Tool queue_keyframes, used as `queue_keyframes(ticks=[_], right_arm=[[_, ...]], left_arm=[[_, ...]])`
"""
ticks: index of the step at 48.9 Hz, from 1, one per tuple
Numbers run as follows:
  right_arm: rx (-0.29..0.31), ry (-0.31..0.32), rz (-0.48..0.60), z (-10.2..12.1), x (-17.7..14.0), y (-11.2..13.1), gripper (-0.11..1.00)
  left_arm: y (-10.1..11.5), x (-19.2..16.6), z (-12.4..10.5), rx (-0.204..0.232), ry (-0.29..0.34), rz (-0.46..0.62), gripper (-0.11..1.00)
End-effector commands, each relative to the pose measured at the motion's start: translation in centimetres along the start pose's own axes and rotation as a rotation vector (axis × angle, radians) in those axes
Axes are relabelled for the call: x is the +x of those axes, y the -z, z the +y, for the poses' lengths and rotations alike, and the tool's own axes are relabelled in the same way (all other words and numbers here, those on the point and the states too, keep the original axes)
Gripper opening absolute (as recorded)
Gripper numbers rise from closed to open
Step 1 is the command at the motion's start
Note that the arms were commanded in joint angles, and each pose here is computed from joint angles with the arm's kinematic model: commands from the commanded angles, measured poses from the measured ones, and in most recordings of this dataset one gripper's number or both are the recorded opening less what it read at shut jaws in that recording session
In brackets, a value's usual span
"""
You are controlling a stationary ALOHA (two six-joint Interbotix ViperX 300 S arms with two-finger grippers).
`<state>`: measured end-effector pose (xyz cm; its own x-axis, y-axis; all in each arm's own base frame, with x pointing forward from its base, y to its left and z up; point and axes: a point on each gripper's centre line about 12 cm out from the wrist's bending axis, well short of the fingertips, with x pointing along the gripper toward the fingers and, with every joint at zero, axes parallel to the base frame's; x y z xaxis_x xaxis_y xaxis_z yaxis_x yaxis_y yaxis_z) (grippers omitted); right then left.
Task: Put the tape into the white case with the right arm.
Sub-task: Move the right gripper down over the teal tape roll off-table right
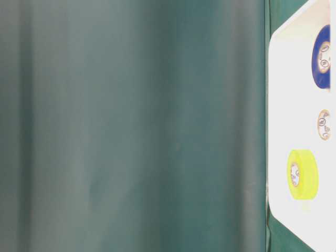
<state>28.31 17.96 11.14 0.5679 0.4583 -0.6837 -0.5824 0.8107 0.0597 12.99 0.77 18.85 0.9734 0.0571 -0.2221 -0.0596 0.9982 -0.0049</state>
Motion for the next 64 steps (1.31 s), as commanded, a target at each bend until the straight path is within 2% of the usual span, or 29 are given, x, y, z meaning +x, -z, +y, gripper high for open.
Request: queue_keyframes(ticks=[1,35,40,46,50,64], right_arm=[[-0.006,-0.008,-0.033,0.2,0.0,-1.1,0.58],[0.005,-0.006,0.013,-0.1,2.1,-0.6,0.57],[0.005,-0.005,0.014,-0.1,2.1,-0.6,0.47],[0.009,-0.005,0.014,-0.1,2.1,-0.6,0.15],[0.011,-0.008,0.014,0.0,2.0,-0.5,0.01],[0.034,-0.008,0.008,0.0,2.1,-0.7,-0.01]], left_arm=[[-0.4,0.1,0.0,-0.001,-0.003,-0.008,0.00],[-0.4,0.1,0.0,-0.001,-0.003,-0.006,0.00],[-0.4,0.1,0.0,-0.001,-0.003,-0.006,0.00],[-0.4,0.1,0.0,-0.001,-0.003,-0.006,0.00],[-0.4,0.1,0.0,-0.001,-0.003,-0.008,0.00],[-0.4,0.1,0.0,-0.001,-0.003,-0.006,0.00]])
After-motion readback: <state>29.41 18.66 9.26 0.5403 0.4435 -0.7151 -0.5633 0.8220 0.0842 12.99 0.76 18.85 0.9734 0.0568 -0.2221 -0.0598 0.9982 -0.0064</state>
